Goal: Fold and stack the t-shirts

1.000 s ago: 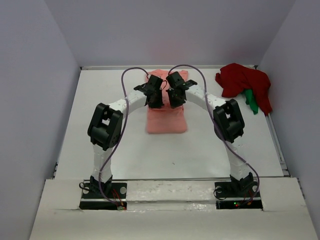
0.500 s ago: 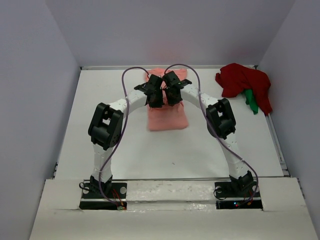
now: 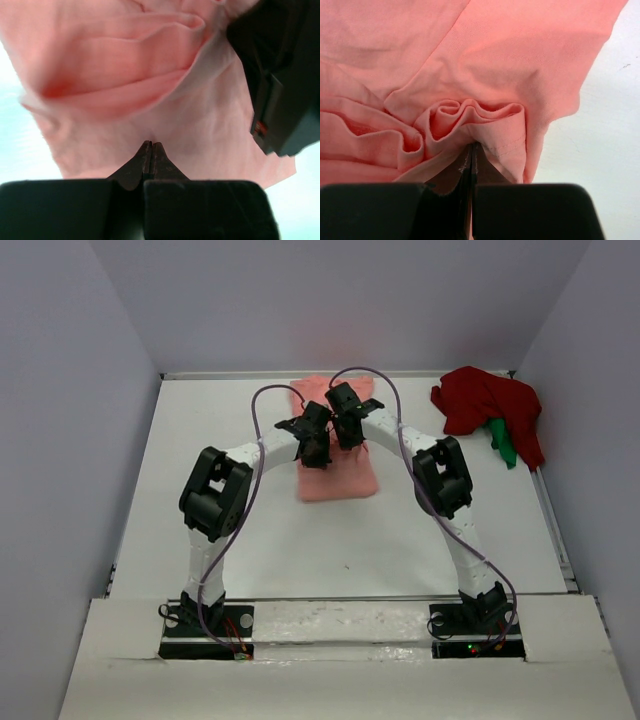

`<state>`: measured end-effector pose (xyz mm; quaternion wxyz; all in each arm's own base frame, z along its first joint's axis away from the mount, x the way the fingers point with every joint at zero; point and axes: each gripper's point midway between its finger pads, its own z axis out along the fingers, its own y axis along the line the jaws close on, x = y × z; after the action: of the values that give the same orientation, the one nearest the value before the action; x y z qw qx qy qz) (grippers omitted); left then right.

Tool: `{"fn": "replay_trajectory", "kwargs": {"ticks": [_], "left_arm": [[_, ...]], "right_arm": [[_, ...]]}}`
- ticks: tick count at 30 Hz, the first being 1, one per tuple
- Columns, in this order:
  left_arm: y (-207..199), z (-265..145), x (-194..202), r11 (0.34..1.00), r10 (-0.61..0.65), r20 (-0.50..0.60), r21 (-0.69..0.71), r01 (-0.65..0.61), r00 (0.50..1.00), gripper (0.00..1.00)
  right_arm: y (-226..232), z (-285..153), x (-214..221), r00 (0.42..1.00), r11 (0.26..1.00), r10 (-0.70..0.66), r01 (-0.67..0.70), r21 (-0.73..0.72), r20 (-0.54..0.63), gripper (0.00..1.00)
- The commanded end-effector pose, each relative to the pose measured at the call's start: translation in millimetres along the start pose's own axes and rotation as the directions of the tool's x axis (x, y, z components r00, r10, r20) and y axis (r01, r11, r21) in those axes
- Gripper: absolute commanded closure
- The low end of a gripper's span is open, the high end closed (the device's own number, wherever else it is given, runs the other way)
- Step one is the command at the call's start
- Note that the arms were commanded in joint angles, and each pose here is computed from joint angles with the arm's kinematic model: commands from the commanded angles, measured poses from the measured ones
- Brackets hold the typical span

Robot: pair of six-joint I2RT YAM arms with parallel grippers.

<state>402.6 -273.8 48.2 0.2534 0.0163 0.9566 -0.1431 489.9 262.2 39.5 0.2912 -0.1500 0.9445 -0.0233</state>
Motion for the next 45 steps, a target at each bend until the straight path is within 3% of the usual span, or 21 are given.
{"fn": "replay_trajectory", "kwargs": {"ticks": [1, 8, 14, 21, 26, 31, 37, 40, 45], "left_arm": [[-29.2, -15.0, 8.0, 0.997, 0.051, 0.024, 0.054, -0.052, 0.998, 1.0], [-39.5, -18.1, 3.8, 0.995, 0.076, 0.039, 0.055, -0.078, 0.996, 1.0], [-39.1, -12.4, -14.2, 0.996, 0.075, 0.059, 0.036, -0.077, 0.995, 1.0], [-33.8, 0.3, -18.6, 0.997, 0.068, 0.051, 0.025, -0.069, 0.996, 1.0], [-16.5, -0.2, -33.6, 0.999, 0.046, 0.062, 0.003, -0.046, 0.997, 1.0], [18.1, -10.9, -54.3, 1.0, -0.027, 0.083, -0.007, 0.027, 0.996, 1.0], [27.3, -19.6, -70.0, 0.998, -0.055, 0.094, 0.042, 0.051, 0.994, 1.0], [23.9, -20.1, -71.5, 0.996, -0.06, 0.096, 0.066, 0.053, 0.994, 1.0], [22.0, -22.0, -69.7, 0.995, -0.057, 0.096, 0.082, 0.05, 0.994, 1.0]], "right_arm": [[-15.7, -33.7, -43.4, 0.992, 1.0, 0.002, -0.005, 0.022, 0.123, 1.0], [-23.6, -51.7, -56.7, 0.987, 0.999, -0.006, -0.002, 0.044, 0.162, 1.0], [-31.7, -94.2, -66.3, 0.977, 0.998, 0.019, -0.03, 0.051, 0.215, 1.0], [-22.9, -136.1, -39.0, 0.977, 0.998, 0.07, -0.069, -0.012, 0.202, 1.0], [-26.2, -134.9, 5.7, 0.985, 0.995, 0.102, -0.103, 0.003, 0.137, 1.0], [-49.1, -149.6, 18.0, 0.982, 0.988, 0.11, -0.125, 0.091, 0.155, 1.0], [-53.9, -158.6, 25.5, 0.98, 0.984, 0.134, -0.149, 0.099, 0.151, 1.0], [-47.8, -145.7, 42.8, 0.986, 0.987, 0.127, -0.136, 0.081, 0.106, 1.0], [-17.0, -118.5, 70.8, 0.992, 0.991, 0.12, -0.116, -0.067, 0.049, 1.0]]}}
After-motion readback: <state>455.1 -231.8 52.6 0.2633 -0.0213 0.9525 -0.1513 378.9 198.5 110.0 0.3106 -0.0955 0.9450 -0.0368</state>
